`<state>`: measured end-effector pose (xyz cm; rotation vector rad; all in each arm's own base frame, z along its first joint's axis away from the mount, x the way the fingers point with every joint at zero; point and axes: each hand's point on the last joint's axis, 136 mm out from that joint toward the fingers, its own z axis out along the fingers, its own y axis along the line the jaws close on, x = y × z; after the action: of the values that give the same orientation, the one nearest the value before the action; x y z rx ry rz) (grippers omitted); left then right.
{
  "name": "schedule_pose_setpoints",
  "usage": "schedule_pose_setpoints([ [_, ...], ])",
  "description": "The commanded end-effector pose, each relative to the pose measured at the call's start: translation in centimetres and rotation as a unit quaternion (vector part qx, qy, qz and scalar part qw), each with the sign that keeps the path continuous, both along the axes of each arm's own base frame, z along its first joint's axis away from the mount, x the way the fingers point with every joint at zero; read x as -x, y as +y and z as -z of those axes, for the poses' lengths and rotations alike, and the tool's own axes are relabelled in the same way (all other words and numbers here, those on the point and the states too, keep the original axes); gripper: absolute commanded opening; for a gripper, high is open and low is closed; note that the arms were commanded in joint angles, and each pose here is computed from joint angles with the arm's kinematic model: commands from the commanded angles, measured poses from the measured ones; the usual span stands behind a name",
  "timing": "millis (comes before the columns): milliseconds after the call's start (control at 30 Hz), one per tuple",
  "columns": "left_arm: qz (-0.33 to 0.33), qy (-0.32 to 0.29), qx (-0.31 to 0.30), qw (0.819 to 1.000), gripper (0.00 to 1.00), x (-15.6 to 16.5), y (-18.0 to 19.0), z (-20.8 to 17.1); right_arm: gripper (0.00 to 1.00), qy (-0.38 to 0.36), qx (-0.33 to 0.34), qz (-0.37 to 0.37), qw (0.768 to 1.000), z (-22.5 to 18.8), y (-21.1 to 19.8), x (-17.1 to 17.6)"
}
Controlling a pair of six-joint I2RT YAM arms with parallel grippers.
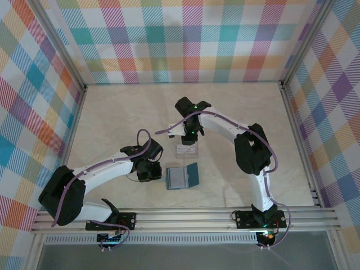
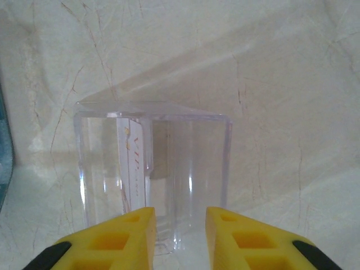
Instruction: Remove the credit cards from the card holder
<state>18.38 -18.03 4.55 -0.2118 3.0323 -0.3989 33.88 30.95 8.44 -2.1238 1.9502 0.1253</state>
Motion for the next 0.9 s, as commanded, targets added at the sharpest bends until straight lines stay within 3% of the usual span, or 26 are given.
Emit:
schedule_pose_setpoints([
  [0,-0.002,0.007,-0.011,1.000,0.14,0.1,0.6,0.2,0.31,-0.016,-0.016,-0.001,1.000,-1.7,0.2,0.1],
  [333,-0.001,0.009,-0.007,1.000,0.14,0.2,0.4,0.2,0.34,0.008,-0.008,0.004,1.000,0.5,0.2,0.7],
  [633,-0.001,0.006,0.005,1.000,0.14,-0.1,-0.1,-0.1,0.37,-0.027,-0.048,0.031,0.998,-3.1,0.5,0.2],
  [733,0.001,0.002,0.013,1.000,0.14,-0.4,-0.5,-0.4,0.40,-0.032,-0.075,0.066,0.994,-4.6,0.7,0.3],
  [867,0.005,0.000,0.019,1.000,0.13,-0.8,-1.0,-0.8,0.41,-0.008,-0.131,0.171,0.976,-6.5,1.0,0.6],
])
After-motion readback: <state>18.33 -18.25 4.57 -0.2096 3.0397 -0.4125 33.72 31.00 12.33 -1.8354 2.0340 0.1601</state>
